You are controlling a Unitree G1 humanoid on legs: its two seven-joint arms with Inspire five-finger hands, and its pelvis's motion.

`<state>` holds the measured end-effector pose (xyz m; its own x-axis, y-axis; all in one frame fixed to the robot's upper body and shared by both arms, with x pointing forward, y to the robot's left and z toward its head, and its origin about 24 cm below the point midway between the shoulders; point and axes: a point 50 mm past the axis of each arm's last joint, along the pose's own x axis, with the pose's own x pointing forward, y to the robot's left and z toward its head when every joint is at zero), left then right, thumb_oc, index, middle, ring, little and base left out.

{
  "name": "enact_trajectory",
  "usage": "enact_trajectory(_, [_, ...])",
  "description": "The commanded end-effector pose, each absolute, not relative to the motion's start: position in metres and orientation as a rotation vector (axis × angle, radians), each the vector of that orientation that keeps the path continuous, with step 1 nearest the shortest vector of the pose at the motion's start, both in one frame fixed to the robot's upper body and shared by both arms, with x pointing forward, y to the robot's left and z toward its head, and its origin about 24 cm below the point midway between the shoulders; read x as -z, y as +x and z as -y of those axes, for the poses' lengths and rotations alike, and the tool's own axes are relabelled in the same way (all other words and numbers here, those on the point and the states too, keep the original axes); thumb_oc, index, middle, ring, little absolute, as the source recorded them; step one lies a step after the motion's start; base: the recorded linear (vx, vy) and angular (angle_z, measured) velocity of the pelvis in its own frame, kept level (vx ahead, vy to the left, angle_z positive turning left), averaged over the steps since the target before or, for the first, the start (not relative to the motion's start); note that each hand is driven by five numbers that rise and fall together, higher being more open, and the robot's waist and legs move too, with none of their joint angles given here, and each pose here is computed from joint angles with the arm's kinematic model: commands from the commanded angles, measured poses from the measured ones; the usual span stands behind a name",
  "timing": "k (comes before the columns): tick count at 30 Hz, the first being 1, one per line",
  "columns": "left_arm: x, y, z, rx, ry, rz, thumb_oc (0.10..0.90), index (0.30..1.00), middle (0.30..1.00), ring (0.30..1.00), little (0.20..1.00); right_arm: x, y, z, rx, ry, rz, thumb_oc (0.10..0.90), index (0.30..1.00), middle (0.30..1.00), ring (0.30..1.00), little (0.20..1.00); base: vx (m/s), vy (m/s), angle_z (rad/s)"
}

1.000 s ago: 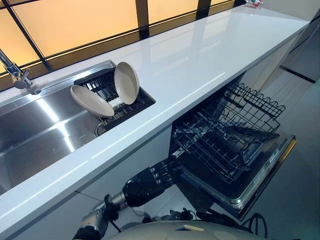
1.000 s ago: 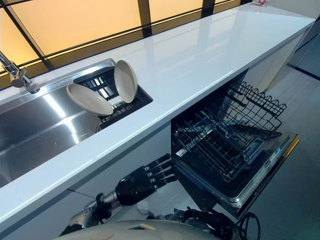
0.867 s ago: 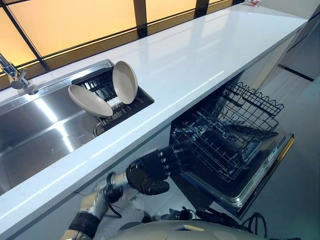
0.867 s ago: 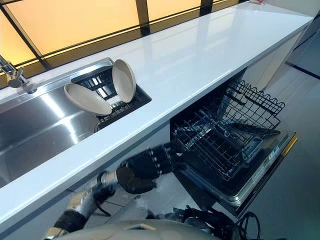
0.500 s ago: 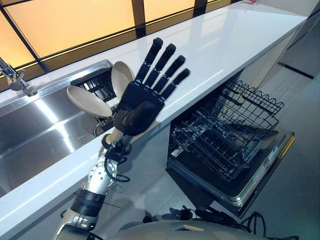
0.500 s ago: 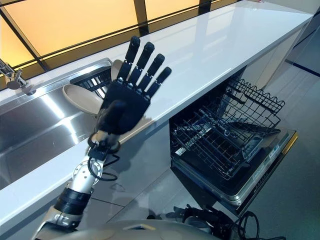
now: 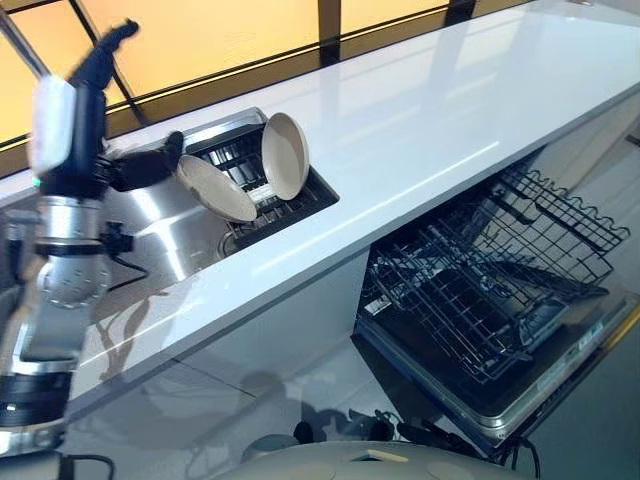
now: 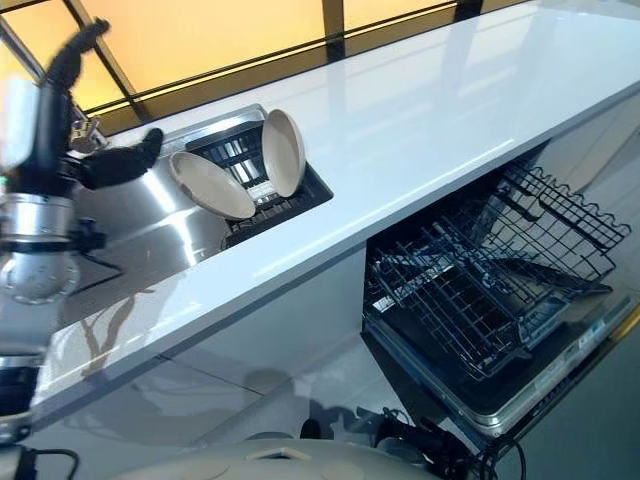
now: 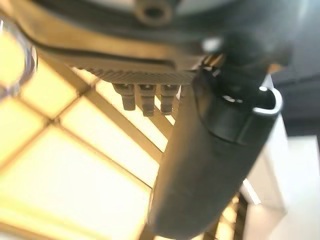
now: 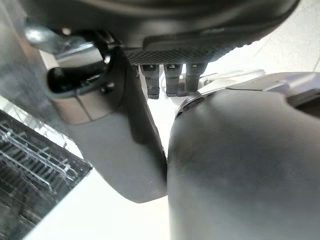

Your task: Pick up plates and place into dishwasher.

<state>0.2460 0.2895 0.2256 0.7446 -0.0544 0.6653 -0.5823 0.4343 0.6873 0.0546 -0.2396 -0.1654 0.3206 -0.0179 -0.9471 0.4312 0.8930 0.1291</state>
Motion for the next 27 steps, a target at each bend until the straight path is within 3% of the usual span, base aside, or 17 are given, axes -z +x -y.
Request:
enact_trajectory(1, [-0.289, 0.236, -0.306, -0.583, 1.376, 0.857, 0.800, 0.900, 0.900, 0.900, 0.900, 0.164, 0.073, 0.236, 0.279, 0.403, -1.180, 0.800, 0.900, 0.900, 0.900, 0.900, 0.00, 0.000, 0.00])
enact_trajectory(6, [-0.303, 0.233, -0.339, -0.648, 1.695, 0.663, 0.800, 0.900, 0.900, 0.900, 0.900, 0.161, 0.080, 0.243, 0.283, 0.364, -1.178, 0.800, 0.900, 0.900, 0.900, 0.900, 0.00, 0.000, 0.00])
enact_trajectory(10, [-0.304, 0.235, -0.351, -0.567, 1.730, 0.508, 0.800, 0.900, 0.900, 0.900, 0.900, 0.158, 0.084, 0.248, 0.286, 0.343, -1.179, 0.800, 0.900, 0.900, 0.900, 0.900, 0.00, 0.000, 0.00])
enact_trajectory(27, [-0.296, 0.265, -0.331, -0.251, 2.038, 0.226, 0.800, 0.900, 0.900, 0.900, 0.900, 0.152, 0.093, 0.261, 0.269, 0.290, -1.173, 0.800, 0.900, 0.900, 0.900, 0.900, -0.01, 0.003, 0.02])
